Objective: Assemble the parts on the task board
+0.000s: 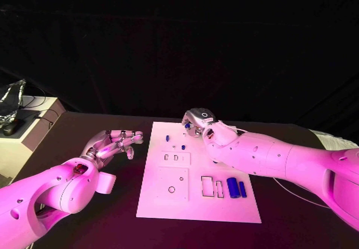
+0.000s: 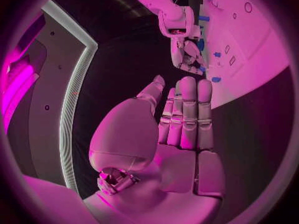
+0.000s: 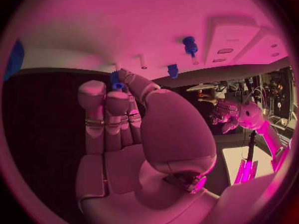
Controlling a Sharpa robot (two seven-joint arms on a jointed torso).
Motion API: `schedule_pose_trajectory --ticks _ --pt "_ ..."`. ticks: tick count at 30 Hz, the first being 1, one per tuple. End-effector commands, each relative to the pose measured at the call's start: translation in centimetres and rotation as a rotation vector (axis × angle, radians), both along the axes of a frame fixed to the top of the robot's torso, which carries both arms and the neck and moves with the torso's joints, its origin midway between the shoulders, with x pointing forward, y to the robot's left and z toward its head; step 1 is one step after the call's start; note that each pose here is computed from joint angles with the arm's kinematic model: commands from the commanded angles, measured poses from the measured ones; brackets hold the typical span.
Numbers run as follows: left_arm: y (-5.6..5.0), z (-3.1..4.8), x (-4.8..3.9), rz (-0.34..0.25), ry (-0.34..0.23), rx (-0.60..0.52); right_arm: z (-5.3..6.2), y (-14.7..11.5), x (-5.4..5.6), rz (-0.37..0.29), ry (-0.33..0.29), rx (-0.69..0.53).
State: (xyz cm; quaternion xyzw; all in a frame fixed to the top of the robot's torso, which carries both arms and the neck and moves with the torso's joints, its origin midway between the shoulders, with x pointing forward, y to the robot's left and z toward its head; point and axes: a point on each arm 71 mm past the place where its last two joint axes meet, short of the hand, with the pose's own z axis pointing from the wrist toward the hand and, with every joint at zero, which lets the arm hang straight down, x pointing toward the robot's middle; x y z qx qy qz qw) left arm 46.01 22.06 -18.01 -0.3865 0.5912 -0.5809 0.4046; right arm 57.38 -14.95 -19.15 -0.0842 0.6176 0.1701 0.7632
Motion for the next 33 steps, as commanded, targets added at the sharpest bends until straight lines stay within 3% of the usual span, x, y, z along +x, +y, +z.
schedule_pose_trajectory --ticks 1,24,33 --pt "-0.22 0.09 -0.05 -0.016 -0.005 -0.004 -0.17 0.12 0.03 0.015 0.021 -0.006" --pt "-0.20 0.01 0.02 -0.016 0.000 -0.002 -0.45 0.09 0.36 0.004 0.036 -0.007" --pt "-0.17 -0.02 0.06 -0.016 0.000 -0.002 -0.23 -0.13 -0.22 0.019 0.021 0.023"
